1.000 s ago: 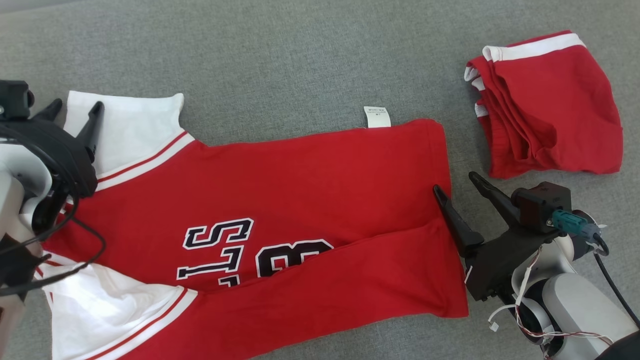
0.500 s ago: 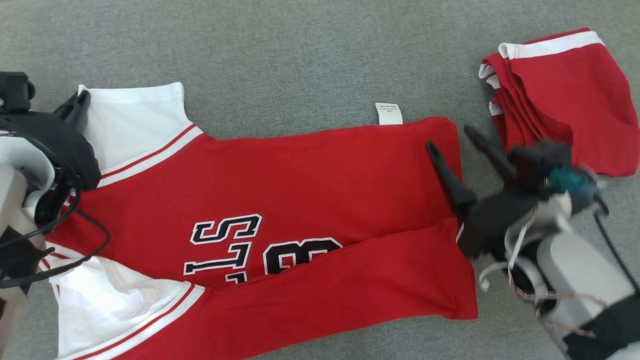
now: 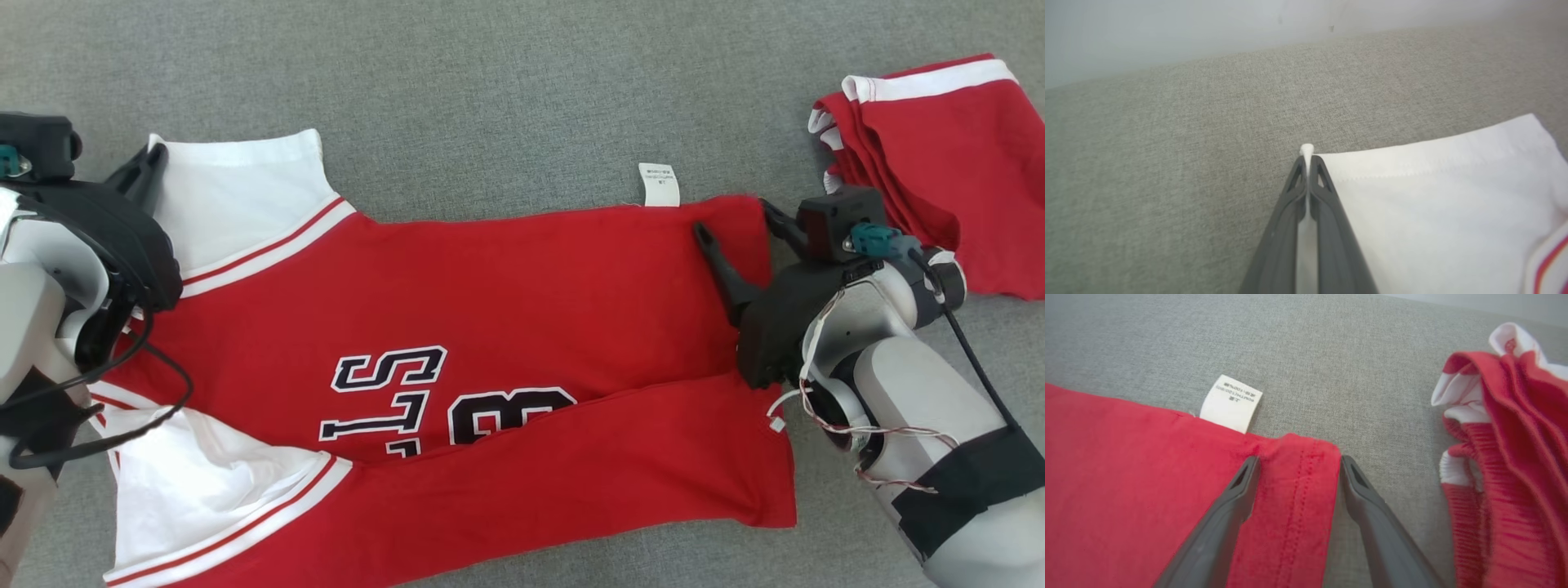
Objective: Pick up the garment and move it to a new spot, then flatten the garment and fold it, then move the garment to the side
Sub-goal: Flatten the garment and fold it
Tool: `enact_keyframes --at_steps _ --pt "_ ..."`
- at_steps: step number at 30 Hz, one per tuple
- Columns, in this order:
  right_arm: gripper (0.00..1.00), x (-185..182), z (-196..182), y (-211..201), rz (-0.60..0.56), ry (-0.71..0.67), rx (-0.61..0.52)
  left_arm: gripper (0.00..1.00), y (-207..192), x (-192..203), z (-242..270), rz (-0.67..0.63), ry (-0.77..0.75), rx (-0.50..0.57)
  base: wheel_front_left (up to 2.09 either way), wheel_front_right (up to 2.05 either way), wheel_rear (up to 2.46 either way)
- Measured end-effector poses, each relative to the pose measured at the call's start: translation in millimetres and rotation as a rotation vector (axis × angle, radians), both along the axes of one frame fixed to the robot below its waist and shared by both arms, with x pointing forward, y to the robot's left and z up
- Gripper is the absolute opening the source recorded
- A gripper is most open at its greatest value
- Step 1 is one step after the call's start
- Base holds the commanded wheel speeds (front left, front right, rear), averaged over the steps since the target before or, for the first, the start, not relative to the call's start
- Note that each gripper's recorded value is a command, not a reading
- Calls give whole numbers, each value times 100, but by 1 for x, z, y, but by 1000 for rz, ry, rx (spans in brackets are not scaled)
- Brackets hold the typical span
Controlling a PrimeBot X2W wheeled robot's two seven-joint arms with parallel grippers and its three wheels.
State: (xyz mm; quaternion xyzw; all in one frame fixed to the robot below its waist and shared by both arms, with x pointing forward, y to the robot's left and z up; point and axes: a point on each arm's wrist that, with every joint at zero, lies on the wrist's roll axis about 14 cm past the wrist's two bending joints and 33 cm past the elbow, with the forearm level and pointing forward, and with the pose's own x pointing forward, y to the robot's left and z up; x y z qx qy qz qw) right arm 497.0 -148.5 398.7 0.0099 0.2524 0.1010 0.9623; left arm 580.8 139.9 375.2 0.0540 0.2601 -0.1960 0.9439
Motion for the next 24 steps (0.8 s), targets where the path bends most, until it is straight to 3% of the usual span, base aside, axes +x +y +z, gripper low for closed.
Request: enact_keyframes --at_steps 8,9,10,12,24 --pt "100 4 -8 -4 -20 41 -21 0 0 -2 2 -1 -7 -11 0 0 0" --pt "83 5 -9 -3 -20 44 -21 0 0 -3 2 -4 -5 -9 0 0 0" --pt "42 6 -9 -3 -20 48 -22 0 -1 -3 2 -8 -8 -10 0 0 0" --pt "0 6 -11 -2 -17 52 -24 0 -2 -3 3 -13 -13 -11 0 0 0" --pt "0 23 -1 3 5 6 -32 0 5 0 26 13 -82 -57 0 0 0"
